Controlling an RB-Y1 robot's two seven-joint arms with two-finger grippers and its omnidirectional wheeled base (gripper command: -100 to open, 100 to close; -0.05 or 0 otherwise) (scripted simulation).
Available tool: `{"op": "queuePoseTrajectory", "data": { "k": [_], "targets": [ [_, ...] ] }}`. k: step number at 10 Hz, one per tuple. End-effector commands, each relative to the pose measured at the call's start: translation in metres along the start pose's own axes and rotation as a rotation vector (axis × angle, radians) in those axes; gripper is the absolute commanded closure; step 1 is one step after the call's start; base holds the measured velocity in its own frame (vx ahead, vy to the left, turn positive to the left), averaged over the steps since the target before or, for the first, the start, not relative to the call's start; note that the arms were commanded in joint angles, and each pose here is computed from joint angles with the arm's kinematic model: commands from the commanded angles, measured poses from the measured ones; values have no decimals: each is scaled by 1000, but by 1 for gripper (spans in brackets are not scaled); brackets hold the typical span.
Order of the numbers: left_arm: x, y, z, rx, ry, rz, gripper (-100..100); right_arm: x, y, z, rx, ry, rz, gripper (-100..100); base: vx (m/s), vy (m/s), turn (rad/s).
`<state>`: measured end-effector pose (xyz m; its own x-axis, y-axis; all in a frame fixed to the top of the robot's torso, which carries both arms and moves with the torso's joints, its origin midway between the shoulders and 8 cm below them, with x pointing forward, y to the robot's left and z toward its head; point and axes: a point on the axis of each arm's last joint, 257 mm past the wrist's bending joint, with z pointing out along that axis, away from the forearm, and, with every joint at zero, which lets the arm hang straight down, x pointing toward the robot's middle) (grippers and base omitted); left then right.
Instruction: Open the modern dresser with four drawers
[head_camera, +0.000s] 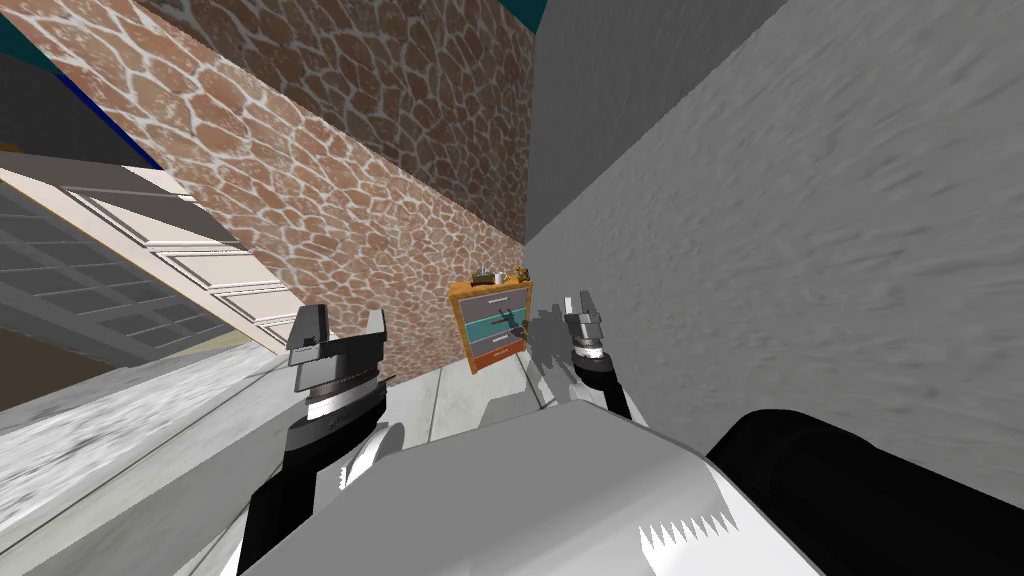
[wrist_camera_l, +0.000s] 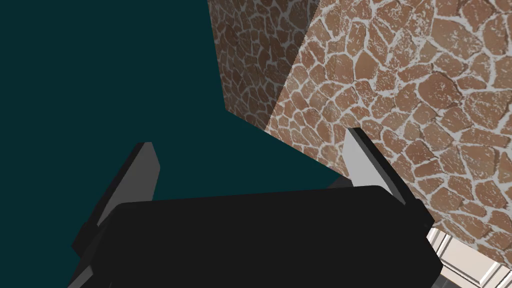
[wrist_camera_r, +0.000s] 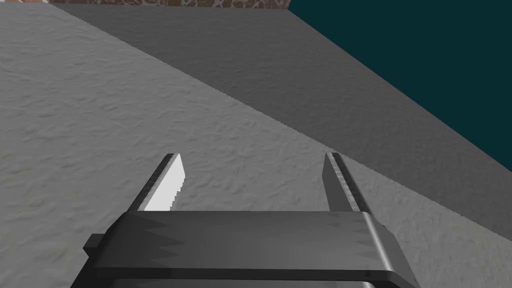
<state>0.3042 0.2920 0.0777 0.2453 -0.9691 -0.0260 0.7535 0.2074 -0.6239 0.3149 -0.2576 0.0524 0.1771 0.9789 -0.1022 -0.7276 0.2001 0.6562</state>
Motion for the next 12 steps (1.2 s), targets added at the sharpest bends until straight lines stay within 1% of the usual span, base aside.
{"op": "queuePoseTrajectory", "data": {
  "k": [1,9,10,12],
  "targets": [
    [0,0,0,0,0,0,0,0,0,0,0,0,0,0,0,0,0],
    [0,0,0,0,0,0,0,0,0,0,0,0,0,0,0,0,0],
    [0,0,0,0,0,0,0,9,-8,-2,21,45,-19,-100,5,5,72],
    [0,0,0,0,0,0,0,26,-27,-6,71,118,-61,-100,1,8,100]
  ]
}}
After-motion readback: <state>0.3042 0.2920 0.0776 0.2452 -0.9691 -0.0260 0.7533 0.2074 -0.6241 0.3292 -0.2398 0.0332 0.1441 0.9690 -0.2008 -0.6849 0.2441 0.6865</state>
